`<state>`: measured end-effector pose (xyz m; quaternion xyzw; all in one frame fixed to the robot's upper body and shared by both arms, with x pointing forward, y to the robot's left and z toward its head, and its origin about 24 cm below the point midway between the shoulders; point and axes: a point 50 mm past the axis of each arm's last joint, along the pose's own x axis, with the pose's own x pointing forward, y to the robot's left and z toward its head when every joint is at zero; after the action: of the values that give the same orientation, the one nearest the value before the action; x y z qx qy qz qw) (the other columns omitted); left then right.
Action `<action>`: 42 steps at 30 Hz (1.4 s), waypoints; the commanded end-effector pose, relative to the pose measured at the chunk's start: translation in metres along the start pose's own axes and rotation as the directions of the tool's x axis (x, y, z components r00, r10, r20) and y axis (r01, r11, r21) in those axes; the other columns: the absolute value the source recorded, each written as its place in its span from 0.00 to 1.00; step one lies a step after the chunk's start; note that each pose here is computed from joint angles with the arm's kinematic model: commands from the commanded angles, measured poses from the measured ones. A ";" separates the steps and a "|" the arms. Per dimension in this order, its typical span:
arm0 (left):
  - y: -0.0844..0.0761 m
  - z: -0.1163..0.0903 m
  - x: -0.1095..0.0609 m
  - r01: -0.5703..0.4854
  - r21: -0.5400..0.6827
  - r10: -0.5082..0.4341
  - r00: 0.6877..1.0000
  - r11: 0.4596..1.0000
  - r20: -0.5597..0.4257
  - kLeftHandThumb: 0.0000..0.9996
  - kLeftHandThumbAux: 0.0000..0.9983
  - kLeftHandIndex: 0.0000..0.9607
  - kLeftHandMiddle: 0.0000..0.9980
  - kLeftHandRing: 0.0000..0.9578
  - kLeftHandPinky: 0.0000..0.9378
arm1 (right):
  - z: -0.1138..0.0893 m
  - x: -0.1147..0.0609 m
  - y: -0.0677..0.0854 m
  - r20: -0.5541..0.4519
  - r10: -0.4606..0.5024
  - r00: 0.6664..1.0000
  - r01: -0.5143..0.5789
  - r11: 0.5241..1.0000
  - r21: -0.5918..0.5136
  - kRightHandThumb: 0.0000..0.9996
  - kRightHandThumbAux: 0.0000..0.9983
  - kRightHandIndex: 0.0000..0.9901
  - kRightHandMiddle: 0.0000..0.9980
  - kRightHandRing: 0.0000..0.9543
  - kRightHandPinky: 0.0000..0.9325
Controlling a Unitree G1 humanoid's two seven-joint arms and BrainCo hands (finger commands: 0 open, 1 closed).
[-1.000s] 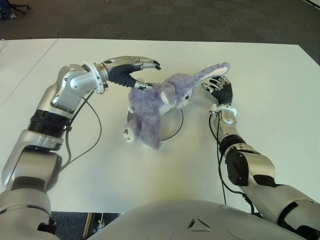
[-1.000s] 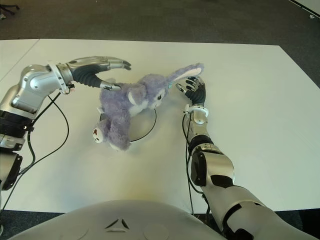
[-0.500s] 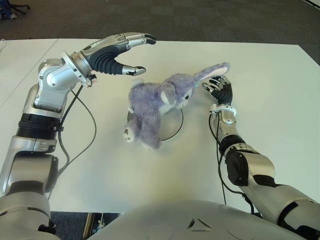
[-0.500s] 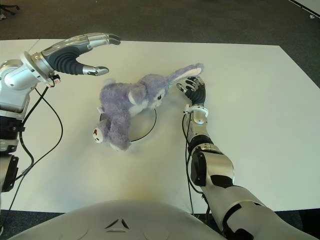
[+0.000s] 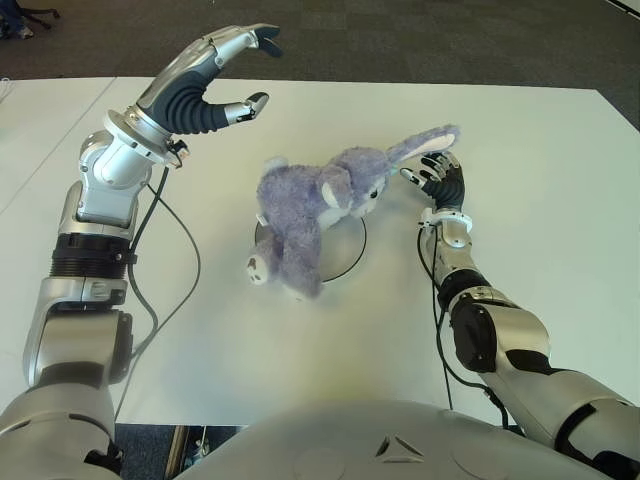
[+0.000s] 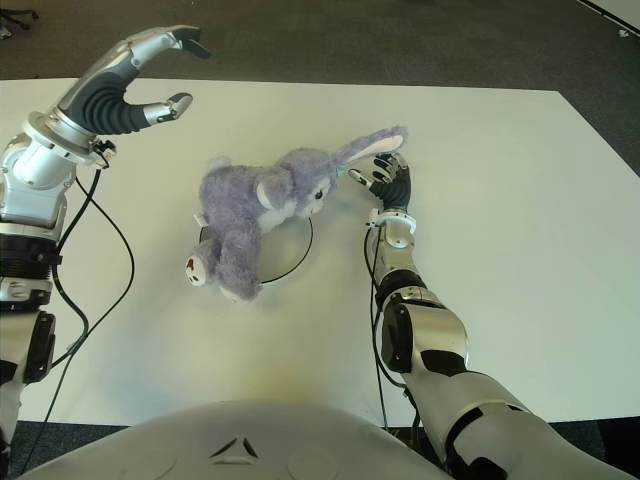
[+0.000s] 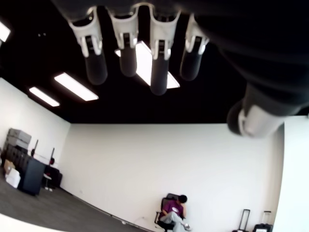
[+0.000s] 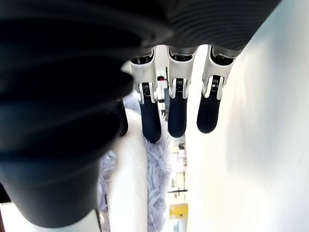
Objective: Put the doll into the plate.
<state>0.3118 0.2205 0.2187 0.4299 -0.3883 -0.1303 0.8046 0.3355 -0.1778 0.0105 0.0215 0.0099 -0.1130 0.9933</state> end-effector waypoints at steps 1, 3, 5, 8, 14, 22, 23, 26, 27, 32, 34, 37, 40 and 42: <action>0.011 -0.037 -0.015 -0.077 -0.037 0.069 0.980 0.996 -0.186 0.21 0.63 0.11 0.09 0.10 0.17 | -0.100 -0.077 -0.004 -0.467 -0.016 0.884 0.024 1.000 0.011 0.09 0.92 0.21 0.26 0.27 0.29; 0.011 -0.047 -0.020 -0.104 -0.056 0.089 0.971 0.993 -0.222 0.19 0.65 0.09 0.08 0.10 0.16 | -0.100 -0.077 -0.004 -0.466 -0.019 0.885 0.029 0.999 0.013 0.10 0.93 0.21 0.27 0.28 0.30; 0.007 -0.054 -0.023 -0.142 -0.090 0.115 0.959 0.986 -0.259 0.16 0.69 0.08 0.08 0.09 0.15 | -0.099 -0.077 -0.004 -0.464 -0.017 0.886 0.033 0.999 0.026 0.13 0.93 0.22 0.28 0.29 0.31; -0.001 -0.066 -0.031 -0.210 -0.149 0.154 0.935 0.966 -0.318 0.15 0.73 0.07 0.07 0.09 0.14 | -0.099 -0.076 -0.005 -0.462 -0.015 0.887 0.038 0.998 0.041 0.15 0.93 0.23 0.28 0.29 0.30; -0.027 -0.082 -0.042 -0.321 -0.251 0.183 0.873 0.913 -0.451 0.10 0.75 0.04 0.05 0.06 0.07 | -0.099 -0.076 -0.006 -0.463 -0.015 0.886 0.040 0.998 0.045 0.15 0.92 0.23 0.28 0.29 0.29; -0.075 -0.097 -0.044 -0.487 -0.296 0.175 0.710 0.822 -0.682 0.01 0.69 0.01 0.04 0.04 0.04 | -0.098 -0.075 -0.006 -0.460 -0.012 0.888 0.033 0.999 0.038 0.15 0.92 0.23 0.27 0.27 0.28; -0.079 -0.098 -0.046 -0.500 -0.293 0.170 0.691 0.815 -0.703 0.01 0.69 0.01 0.04 0.04 0.04 | -0.098 -0.075 -0.006 -0.458 -0.012 0.889 0.032 0.999 0.036 0.15 0.92 0.23 0.27 0.27 0.27; -0.104 -0.101 -0.065 -0.605 -0.341 0.115 0.588 0.719 -0.800 0.00 0.67 0.02 0.03 0.03 0.02 | -0.098 -0.074 -0.008 -0.461 -0.016 0.887 0.028 0.999 0.019 0.13 0.91 0.22 0.27 0.27 0.27; -0.111 -0.101 -0.070 -0.639 -0.355 0.107 0.567 0.683 -0.817 0.00 0.67 0.02 0.02 0.02 0.02 | -0.098 -0.074 -0.008 -0.463 -0.016 0.886 0.026 1.000 0.014 0.12 0.91 0.22 0.26 0.26 0.27; -0.131 -0.095 -0.084 -0.701 -0.382 0.086 0.532 0.602 -0.842 0.00 0.68 0.01 0.02 0.00 0.01 | -0.098 -0.074 -0.009 -0.461 -0.020 0.887 0.024 1.000 0.002 0.08 0.92 0.21 0.25 0.25 0.26; -0.144 -0.091 -0.089 -0.712 -0.398 0.059 0.523 0.579 -0.850 0.00 0.69 0.01 0.02 0.00 0.01 | -0.098 -0.075 -0.009 -0.459 -0.024 0.888 0.022 1.000 -0.011 0.07 0.92 0.21 0.25 0.25 0.27; -0.169 -0.081 -0.096 -0.724 -0.432 -0.003 0.511 0.537 -0.860 0.00 0.70 0.00 0.02 0.00 0.01 | -0.099 -0.075 -0.008 -0.459 -0.030 0.888 0.017 0.999 -0.033 0.06 0.91 0.20 0.25 0.26 0.28; -0.194 -0.069 -0.105 -0.726 -0.462 -0.075 0.497 0.510 -0.864 0.00 0.69 0.00 0.02 0.00 0.01 | -0.099 -0.075 -0.010 -0.463 -0.023 0.886 0.026 1.000 0.000 0.08 0.92 0.21 0.26 0.27 0.29; -0.206 -0.062 -0.111 -0.727 -0.472 -0.113 0.485 0.498 -0.867 0.00 0.68 0.00 0.02 0.00 0.01 | -0.099 -0.075 -0.011 -0.462 -0.019 0.887 0.033 0.999 0.023 0.09 0.92 0.21 0.26 0.27 0.29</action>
<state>0.3362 0.2208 0.0230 -0.0304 -0.0210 0.1152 0.9927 0.3360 -0.1772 0.0109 0.0281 0.0090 -0.1088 0.9936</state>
